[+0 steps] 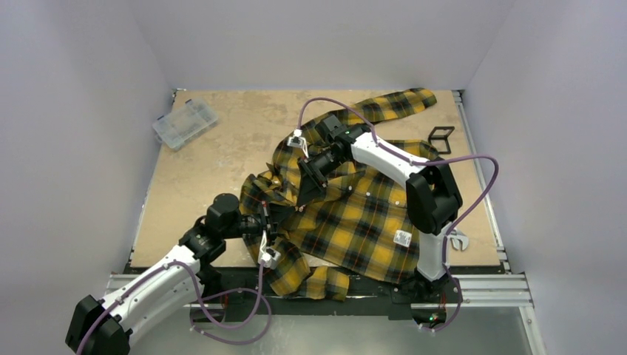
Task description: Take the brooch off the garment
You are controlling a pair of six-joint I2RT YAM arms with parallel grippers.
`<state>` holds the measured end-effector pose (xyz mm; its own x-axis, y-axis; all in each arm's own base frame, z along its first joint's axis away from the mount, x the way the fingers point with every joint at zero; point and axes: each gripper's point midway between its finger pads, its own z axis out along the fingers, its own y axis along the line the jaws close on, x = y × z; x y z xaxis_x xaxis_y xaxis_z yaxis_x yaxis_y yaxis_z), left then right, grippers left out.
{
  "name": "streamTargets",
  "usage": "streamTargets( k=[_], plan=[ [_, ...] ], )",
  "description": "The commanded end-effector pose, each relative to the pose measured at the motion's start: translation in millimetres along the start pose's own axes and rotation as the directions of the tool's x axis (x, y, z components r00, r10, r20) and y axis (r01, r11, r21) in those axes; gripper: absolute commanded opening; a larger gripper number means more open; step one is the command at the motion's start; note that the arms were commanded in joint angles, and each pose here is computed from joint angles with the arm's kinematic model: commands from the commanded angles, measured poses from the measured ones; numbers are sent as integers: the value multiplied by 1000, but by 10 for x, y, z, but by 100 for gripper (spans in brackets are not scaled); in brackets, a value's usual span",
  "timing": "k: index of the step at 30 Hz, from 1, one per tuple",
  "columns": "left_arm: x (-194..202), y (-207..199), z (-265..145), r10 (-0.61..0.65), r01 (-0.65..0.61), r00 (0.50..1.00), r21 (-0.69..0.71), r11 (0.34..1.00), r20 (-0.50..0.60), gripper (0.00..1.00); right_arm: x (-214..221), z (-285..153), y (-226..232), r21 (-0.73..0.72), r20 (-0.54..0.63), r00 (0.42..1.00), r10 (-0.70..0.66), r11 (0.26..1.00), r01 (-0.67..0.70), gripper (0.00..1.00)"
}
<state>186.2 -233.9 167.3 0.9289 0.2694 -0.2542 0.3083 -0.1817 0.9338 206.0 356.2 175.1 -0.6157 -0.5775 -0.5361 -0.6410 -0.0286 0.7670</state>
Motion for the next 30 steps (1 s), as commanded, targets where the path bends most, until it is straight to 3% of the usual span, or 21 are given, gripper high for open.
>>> streamTargets(
  k=[1, 8, 21, 30],
  plan=[
    [-103, 121, 28, 66, -64, 997, -34, 997, 50, 0, -140, 34, 49, 8, 14, 999, -37, 999, 37, 55],
    [-100, 138, 30, 66, -64, 997, -38, 997, 47, 0, -130, 48, -11, 32, 13, 999, -29, 999, 29, 49],
    [-67, 185, 44, 47, -45, 998, -46, 998, 31, 0, -29, 85, -18, 25, -33, 997, -64, 998, 65, 51],
    [-72, 199, 43, 40, -38, 999, -52, 998, 33, 0, -6, 110, -63, 13, -44, 997, -67, 998, 68, 43]
  ],
)
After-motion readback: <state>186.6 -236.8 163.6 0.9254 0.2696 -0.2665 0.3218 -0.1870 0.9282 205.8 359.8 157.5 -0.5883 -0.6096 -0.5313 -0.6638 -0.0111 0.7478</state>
